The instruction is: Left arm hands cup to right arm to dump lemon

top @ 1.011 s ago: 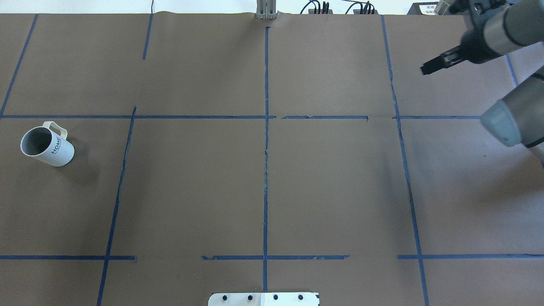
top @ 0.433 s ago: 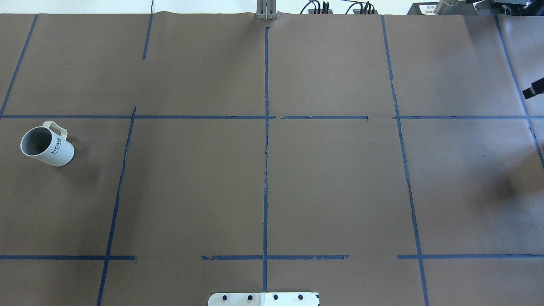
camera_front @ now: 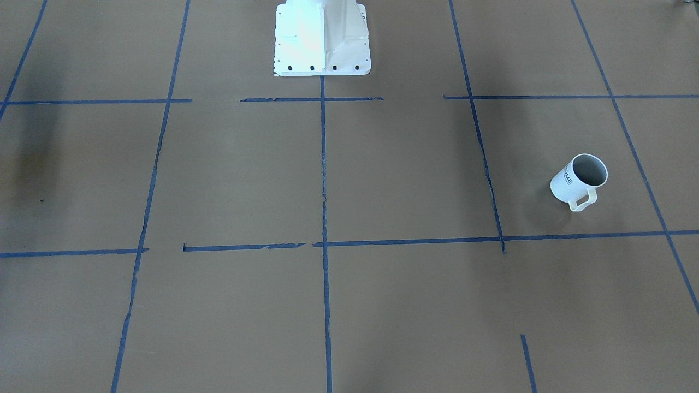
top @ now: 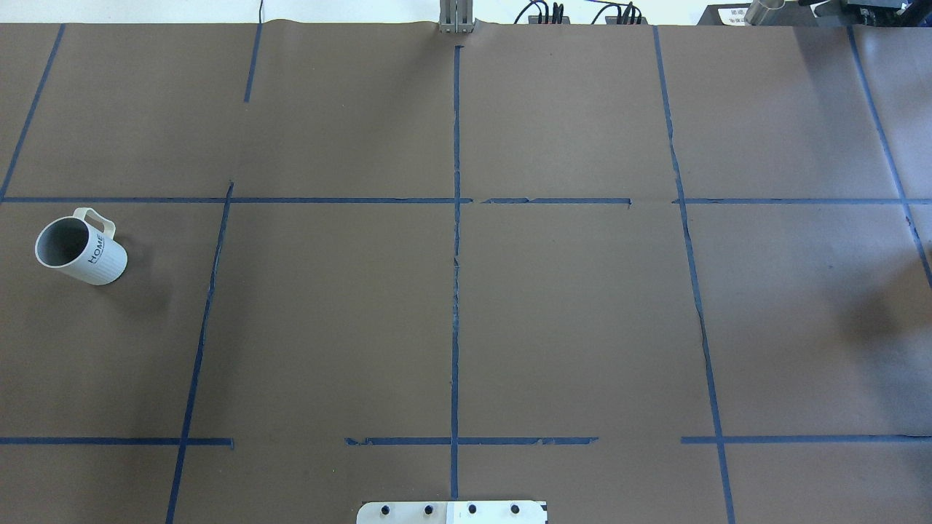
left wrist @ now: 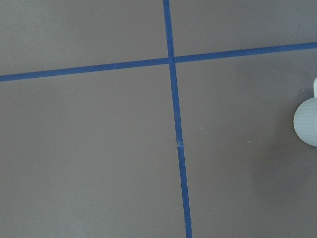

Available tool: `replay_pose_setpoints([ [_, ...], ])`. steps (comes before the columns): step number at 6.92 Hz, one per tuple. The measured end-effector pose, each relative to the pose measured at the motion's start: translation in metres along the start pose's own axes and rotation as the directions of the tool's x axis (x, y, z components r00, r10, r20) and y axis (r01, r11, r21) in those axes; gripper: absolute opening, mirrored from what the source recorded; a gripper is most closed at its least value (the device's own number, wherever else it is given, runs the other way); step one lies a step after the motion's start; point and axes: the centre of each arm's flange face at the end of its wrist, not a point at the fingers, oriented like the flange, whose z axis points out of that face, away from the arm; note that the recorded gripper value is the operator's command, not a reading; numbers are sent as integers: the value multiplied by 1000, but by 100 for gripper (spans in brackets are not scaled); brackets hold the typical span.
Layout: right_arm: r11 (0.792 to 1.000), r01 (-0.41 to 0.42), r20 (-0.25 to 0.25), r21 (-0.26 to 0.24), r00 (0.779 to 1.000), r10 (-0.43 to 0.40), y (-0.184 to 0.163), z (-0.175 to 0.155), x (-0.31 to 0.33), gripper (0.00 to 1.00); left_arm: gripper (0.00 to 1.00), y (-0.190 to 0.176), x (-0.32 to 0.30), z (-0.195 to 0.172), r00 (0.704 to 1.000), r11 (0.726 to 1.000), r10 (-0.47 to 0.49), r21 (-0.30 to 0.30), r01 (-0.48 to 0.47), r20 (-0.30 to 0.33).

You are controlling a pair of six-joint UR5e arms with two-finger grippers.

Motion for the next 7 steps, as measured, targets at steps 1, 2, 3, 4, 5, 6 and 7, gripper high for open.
replay_pose_setpoints([
  [1,1000,-21,-3,-21,1000,21,9,2,3,100,100,0,1,0,1000,1000,0,1,0,-7],
  [2,998,-50,-2,-34,999,50,15,5,5,100,100,2,-1,2,1000,1000,-4,-5,4,-10],
  [3,996,-85,-2,-39,996,85,18,6,6,100,100,5,-4,5,1000,1000,-11,-14,11,-11],
  [4,993,-115,-2,-40,993,115,18,7,7,100,100,6,-3,5,1000,1000,-10,-15,10,-11],
  [5,991,-131,-2,-40,991,131,19,8,7,100,100,5,-1,4,1000,1000,-6,-10,6,-10],
  [6,990,-138,-2,-41,990,138,19,8,8,100,100,6,0,3,1000,1000,-4,-9,4,-10],
  [7,989,-140,-2,-42,990,140,20,9,8,100,100,8,0,4,1000,1000,-6,-13,6,-10],
])
